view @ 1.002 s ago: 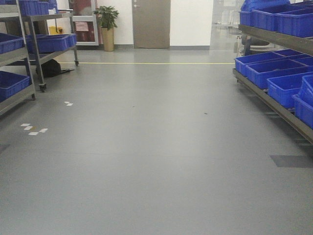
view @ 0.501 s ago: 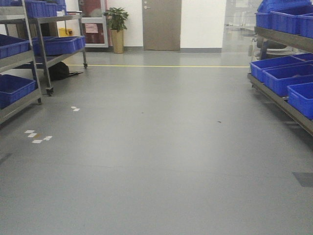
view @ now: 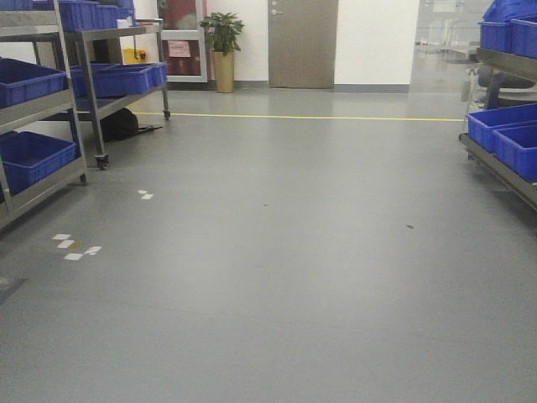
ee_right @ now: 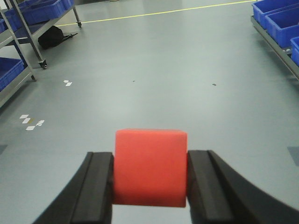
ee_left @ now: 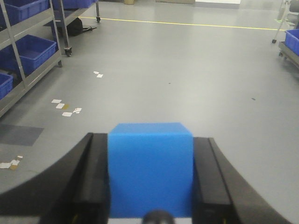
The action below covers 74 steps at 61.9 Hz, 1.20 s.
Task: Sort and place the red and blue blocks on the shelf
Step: 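Drive the base forward along the aisle carrying both cubes, then turn the base toward the shelf of blue bins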
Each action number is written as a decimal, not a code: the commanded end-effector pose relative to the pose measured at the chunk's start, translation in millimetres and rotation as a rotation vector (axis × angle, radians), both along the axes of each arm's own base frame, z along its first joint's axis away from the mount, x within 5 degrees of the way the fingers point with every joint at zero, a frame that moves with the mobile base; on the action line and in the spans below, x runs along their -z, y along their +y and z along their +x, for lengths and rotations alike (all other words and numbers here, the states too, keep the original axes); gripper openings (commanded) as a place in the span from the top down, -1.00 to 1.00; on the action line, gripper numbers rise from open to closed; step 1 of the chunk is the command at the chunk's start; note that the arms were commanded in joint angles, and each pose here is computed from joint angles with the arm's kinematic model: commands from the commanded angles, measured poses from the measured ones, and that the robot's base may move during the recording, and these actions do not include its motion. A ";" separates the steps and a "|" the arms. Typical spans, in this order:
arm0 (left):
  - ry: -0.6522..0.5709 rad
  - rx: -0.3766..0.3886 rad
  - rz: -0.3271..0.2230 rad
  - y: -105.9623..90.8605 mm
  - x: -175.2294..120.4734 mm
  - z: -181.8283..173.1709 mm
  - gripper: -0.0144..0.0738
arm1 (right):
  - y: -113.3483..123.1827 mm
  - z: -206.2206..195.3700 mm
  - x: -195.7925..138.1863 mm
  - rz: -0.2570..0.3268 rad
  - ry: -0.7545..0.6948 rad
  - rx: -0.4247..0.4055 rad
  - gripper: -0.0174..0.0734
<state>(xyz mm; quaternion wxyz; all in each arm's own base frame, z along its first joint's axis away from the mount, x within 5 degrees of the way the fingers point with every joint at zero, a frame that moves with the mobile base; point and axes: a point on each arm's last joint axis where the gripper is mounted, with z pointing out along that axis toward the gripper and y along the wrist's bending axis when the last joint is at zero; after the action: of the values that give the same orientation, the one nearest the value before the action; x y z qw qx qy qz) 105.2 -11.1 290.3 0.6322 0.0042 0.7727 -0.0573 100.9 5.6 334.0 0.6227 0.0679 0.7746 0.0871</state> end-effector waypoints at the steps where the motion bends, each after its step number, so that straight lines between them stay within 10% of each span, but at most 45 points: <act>1: -0.107 0.023 -0.016 -2.2 -17.1 0.8 0.39 | -0.1 0.0 -18.5 -0.010 -0.124 -0.003 0.49; 74: -0.103 0.023 -0.015 -2.3 -16.7 1.5 0.39 | -0.1 0.0 -18.5 -0.010 -0.124 -0.003 0.49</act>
<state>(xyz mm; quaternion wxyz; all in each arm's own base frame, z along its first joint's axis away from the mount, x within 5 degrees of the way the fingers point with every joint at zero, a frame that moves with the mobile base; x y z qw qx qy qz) 105.2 -11.1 290.3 0.6322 0.0042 0.7727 -0.0573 100.9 5.6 334.0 0.6227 0.0679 0.7746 0.0871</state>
